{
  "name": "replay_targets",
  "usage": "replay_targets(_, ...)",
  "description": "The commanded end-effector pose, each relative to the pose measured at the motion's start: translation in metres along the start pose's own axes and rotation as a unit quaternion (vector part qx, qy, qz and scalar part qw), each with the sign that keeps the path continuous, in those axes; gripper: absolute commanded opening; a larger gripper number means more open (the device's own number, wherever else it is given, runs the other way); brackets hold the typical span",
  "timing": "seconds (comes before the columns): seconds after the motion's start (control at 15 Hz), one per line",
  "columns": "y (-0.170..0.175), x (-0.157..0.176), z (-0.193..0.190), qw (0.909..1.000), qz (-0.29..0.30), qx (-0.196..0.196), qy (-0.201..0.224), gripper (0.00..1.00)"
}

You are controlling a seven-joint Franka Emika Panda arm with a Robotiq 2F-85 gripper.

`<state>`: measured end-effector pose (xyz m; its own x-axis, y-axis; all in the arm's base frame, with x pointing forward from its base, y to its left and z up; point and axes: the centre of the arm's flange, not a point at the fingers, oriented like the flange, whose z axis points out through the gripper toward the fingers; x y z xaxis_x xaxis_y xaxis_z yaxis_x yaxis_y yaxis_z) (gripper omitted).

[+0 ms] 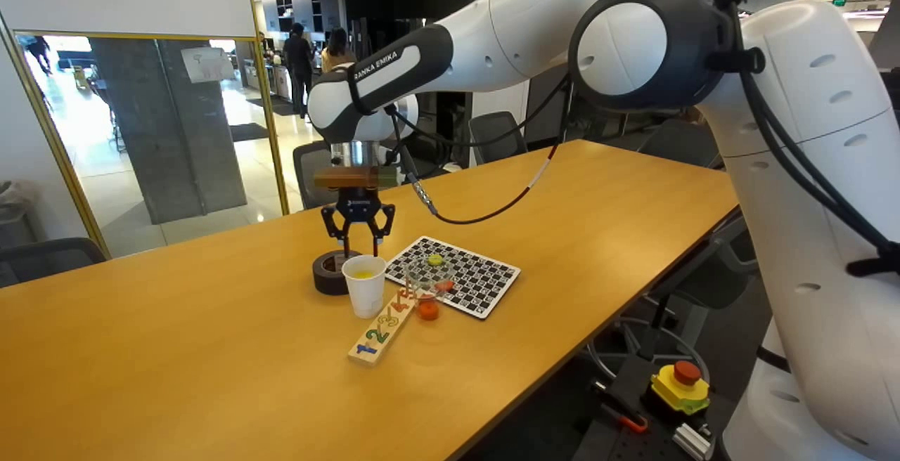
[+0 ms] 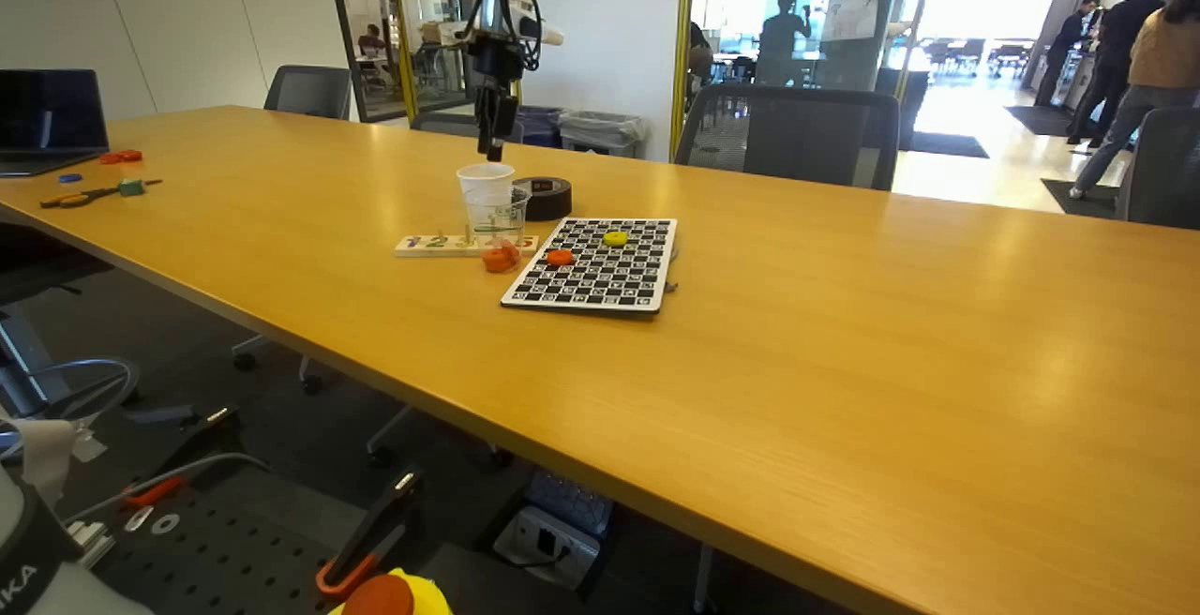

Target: Pick up the orange and yellow objects and put them in the two cups

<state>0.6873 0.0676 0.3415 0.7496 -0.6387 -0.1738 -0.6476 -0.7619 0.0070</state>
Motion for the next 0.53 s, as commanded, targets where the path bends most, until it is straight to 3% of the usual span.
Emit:
replay_targets(0.0, 0.000, 0.006, -0.013, 0.9999, -0.001, 0.011, -0.005, 0.90)
replay_targets(0.13, 0.007, 0.005, -0.020, 0.9999, 0.008, 0.013, 0.006, 1.00)
replay_targets(0.47, 0.047, 0.003, -0.037, 0.9982, 0.044, 0.029, 0.028, 1.00)
